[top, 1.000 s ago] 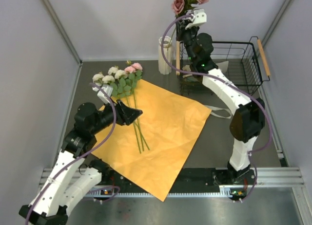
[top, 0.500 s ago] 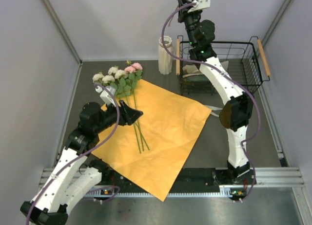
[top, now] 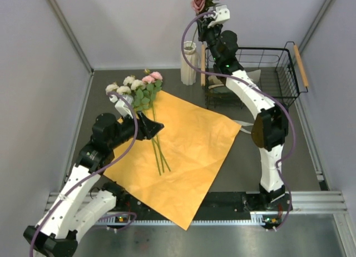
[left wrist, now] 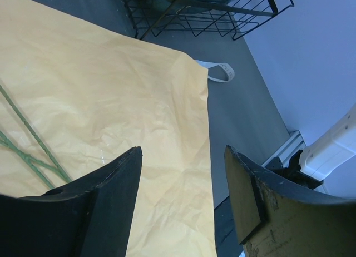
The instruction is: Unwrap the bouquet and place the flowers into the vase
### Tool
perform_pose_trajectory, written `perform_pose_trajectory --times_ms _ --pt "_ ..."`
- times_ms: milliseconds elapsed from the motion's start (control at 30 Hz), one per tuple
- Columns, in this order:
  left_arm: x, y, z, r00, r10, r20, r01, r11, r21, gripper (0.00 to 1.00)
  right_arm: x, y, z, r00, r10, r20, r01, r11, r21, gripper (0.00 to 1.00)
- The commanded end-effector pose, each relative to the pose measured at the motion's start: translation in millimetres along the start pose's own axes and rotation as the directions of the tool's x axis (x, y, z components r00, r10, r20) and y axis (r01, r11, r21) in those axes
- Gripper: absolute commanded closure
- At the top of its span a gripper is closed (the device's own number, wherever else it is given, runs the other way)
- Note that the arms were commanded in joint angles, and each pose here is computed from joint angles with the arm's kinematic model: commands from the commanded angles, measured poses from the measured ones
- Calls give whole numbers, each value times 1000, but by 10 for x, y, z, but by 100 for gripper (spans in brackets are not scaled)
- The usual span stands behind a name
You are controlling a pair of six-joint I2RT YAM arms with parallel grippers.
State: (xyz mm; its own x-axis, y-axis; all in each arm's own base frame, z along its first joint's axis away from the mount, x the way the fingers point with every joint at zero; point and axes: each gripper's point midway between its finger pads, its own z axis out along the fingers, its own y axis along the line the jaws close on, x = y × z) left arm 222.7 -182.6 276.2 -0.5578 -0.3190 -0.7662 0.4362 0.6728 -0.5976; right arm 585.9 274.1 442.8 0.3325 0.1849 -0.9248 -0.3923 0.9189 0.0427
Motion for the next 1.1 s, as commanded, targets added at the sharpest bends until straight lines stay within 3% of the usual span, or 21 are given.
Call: perform_pose_trajectory --times_ms 0,200,633,767,800,933,1067 --pt "-215 -137 -62 996 42 78 -45 998 33 34 -263 32 39 997 16 77 -15 1000 -15 100" --pt "-134 -35 -23 998 23 58 -24 1000 1 34 242 107 31 999 32 17 -31 998 -58 100" --pt "-55 168 55 999 14 34 -12 997 -80 34 1477 174 -104 978 -21 -208 1 995 -98 81" --pt "74 259 133 999 -18 -26 15 994 -107 34 1578 159 -124 967 -59 -246 32 993 -112 69" --pt "91 261 145 999 -25 -32 21 994 -104 34 1582 158 -125 966 -61 -251 35 994 -108 53" --pt "155 352 176 997 -56 -53 48 988 -146 34 1350 116 -80 961 -51 -270 32 997 -76 24" --pt "236 505 188 992 -94 -80 74 971 -227 34 1056 80 -227 922 -2 -386 -8 1000 -23 10"
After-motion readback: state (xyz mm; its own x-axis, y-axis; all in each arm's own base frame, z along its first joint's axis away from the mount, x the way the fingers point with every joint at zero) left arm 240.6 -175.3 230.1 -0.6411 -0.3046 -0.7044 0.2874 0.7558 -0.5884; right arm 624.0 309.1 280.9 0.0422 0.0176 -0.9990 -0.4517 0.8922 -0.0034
